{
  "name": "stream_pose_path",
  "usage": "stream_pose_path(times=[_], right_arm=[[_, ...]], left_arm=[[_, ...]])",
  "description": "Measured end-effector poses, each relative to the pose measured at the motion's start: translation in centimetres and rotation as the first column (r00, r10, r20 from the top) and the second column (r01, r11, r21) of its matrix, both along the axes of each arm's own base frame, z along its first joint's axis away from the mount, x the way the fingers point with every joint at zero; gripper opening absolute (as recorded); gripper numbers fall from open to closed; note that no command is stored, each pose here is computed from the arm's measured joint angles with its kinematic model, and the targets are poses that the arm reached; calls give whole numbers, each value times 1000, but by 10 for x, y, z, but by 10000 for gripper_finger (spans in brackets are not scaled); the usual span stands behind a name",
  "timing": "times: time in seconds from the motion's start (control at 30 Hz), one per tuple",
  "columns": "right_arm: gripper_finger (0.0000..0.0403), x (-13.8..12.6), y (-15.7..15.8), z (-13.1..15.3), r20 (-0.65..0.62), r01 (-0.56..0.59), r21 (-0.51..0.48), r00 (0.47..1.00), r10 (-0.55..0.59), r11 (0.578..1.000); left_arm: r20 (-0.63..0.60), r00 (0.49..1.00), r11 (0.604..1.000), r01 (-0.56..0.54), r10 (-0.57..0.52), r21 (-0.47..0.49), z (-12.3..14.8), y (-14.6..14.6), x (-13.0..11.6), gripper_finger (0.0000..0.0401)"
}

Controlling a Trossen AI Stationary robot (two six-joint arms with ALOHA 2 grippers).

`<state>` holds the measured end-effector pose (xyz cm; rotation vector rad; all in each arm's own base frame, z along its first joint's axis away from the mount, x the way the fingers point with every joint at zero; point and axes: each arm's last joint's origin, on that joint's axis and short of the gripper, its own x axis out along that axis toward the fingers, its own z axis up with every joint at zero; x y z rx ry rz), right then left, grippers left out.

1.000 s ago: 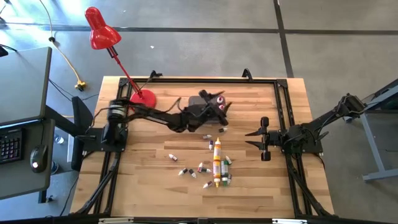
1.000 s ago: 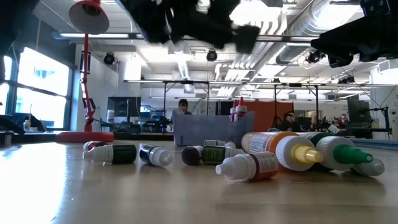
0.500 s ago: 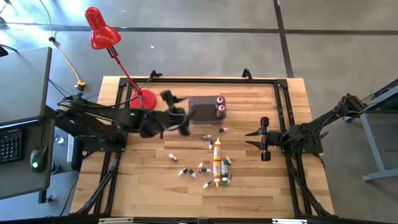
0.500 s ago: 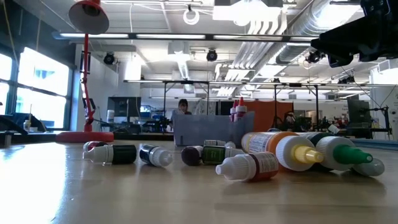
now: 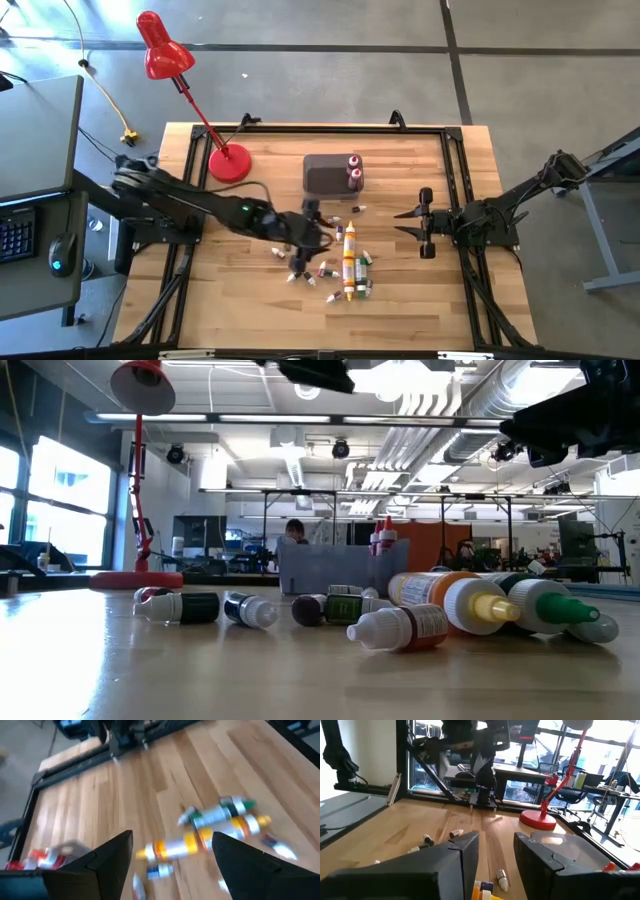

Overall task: Pick & Place food coloring
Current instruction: Put the large green food coloring bottle into the black bin

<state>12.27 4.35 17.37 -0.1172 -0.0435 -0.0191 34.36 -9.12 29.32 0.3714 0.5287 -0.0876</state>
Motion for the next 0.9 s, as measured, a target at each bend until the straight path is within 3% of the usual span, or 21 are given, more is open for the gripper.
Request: stream_pose_path(times=[0.17, 0.27, 0.4, 0.53, 0.7, 0.9], right_arm=[[117, 0, 0, 1, 5, 2, 3, 1000, -2, 1000], [117, 0, 0, 0, 0, 2, 0, 1000, -2, 1000], [117, 0, 0, -1, -6, 3, -3, 1000, -3, 1000], [117, 0, 0, -1, -11, 3, -5, 1000, -3, 1000], [117, 0, 0, -1, -14, 2, -6, 1000, -2, 1000], [117, 0, 1, 1, 16, -41, 20, 999, 41, 999]], left_arm=[[-68, 975, 977, 211, -214, -43, -33, -7, 29, 269], [-137, 954, 964, 266, -266, -13, -43, -14, 39, 269], [-251, 895, 927, 373, -370, -36, -54, -27, 52, 269], [-280, 825, 869, 487, -491, -90, -55, -48, 66, 269], [-293, 785, 829, 558, -546, -49, -69, -69, 81, 269], [-412, 772, 830, 555, -484, 64, -91, -73, 84, 269]])
